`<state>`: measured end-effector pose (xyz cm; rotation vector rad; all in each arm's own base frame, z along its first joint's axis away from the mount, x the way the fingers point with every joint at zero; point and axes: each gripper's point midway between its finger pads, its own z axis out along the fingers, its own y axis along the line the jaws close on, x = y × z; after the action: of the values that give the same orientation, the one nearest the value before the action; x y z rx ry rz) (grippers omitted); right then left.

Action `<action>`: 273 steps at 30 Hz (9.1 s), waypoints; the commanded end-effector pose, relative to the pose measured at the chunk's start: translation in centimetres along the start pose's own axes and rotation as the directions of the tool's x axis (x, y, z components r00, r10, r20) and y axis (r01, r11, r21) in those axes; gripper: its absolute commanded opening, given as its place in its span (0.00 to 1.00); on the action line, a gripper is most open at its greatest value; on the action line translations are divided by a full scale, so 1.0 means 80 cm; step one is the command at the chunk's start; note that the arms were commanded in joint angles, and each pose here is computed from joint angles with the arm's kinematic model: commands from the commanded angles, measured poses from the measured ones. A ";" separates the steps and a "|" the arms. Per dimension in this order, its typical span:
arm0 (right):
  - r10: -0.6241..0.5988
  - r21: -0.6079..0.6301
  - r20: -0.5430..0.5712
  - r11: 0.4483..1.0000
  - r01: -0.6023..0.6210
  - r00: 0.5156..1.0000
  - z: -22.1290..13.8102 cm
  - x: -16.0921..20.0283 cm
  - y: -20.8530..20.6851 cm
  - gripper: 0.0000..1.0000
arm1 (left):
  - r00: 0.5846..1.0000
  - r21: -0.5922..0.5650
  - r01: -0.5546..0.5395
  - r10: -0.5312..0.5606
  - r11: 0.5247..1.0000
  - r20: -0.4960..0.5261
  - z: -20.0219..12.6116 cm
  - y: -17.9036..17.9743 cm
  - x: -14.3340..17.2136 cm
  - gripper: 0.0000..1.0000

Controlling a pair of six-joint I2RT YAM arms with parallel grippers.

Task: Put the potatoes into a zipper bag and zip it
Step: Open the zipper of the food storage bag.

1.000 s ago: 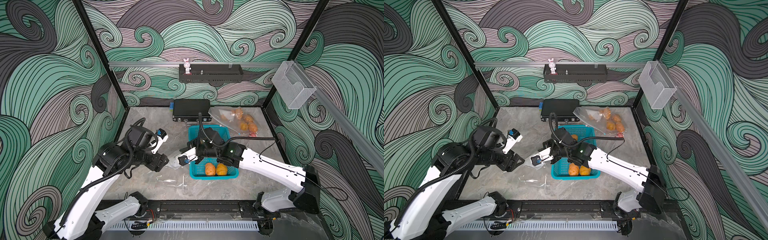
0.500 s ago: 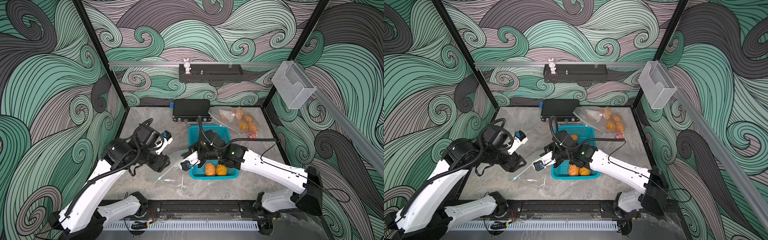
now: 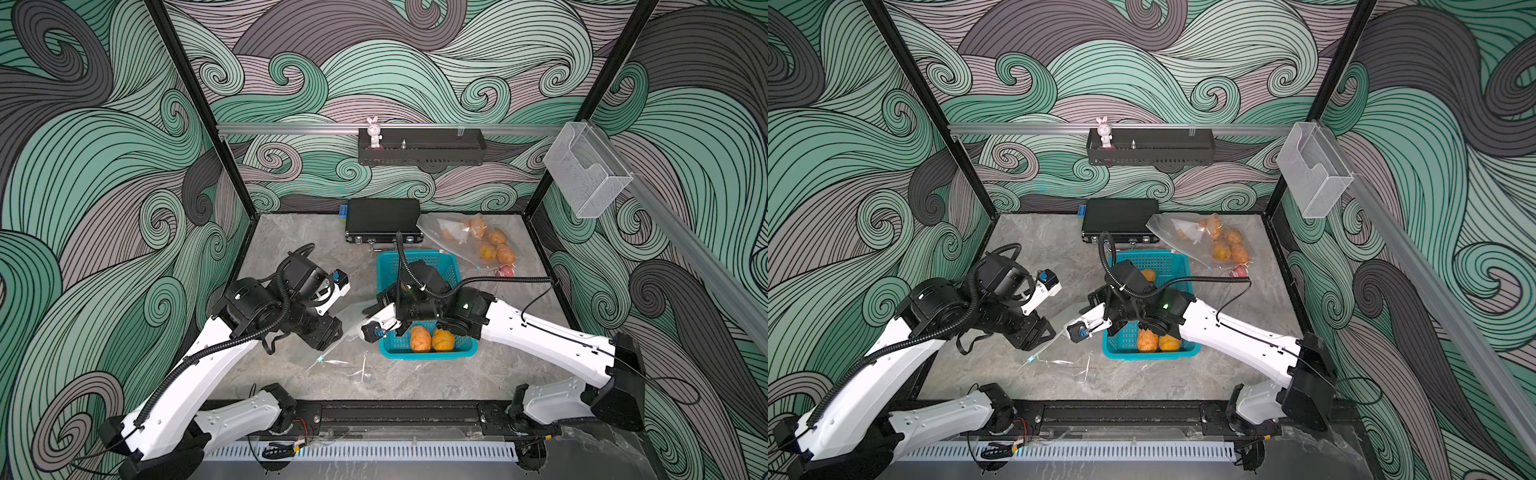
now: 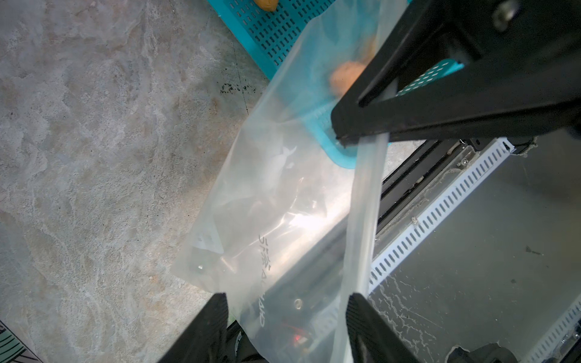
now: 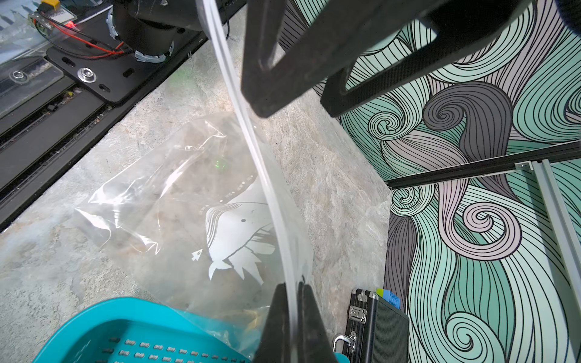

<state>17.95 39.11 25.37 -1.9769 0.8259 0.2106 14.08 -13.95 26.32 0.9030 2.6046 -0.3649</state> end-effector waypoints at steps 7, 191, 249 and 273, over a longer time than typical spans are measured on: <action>0.017 -0.032 -0.003 0.999 -0.017 1.000 0.004 0.002 0.005 0.00 | 0.999 0.038 -0.002 0.000 0.999 0.039 -0.020 -0.012 -0.001 0.60; 0.154 -0.144 0.016 0.978 -0.150 0.988 -0.015 0.010 -0.008 0.00 | 0.978 -0.055 -0.118 0.107 0.992 -0.178 -0.005 -0.026 -0.005 0.44; 0.160 -0.144 0.028 0.977 -0.155 0.987 -0.021 0.006 -0.006 0.00 | 0.972 -0.127 -0.117 0.088 0.985 -0.218 0.013 -0.012 -0.009 0.41; 0.256 -0.143 0.064 0.959 -0.245 0.964 -0.010 -0.002 -0.016 0.00 | 0.982 -0.126 -0.104 0.082 0.987 -0.172 0.014 -0.012 -0.015 0.46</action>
<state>18.71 38.54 26.10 -1.9974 1.0308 0.4514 14.45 -16.07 25.15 1.0876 2.7266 -0.0882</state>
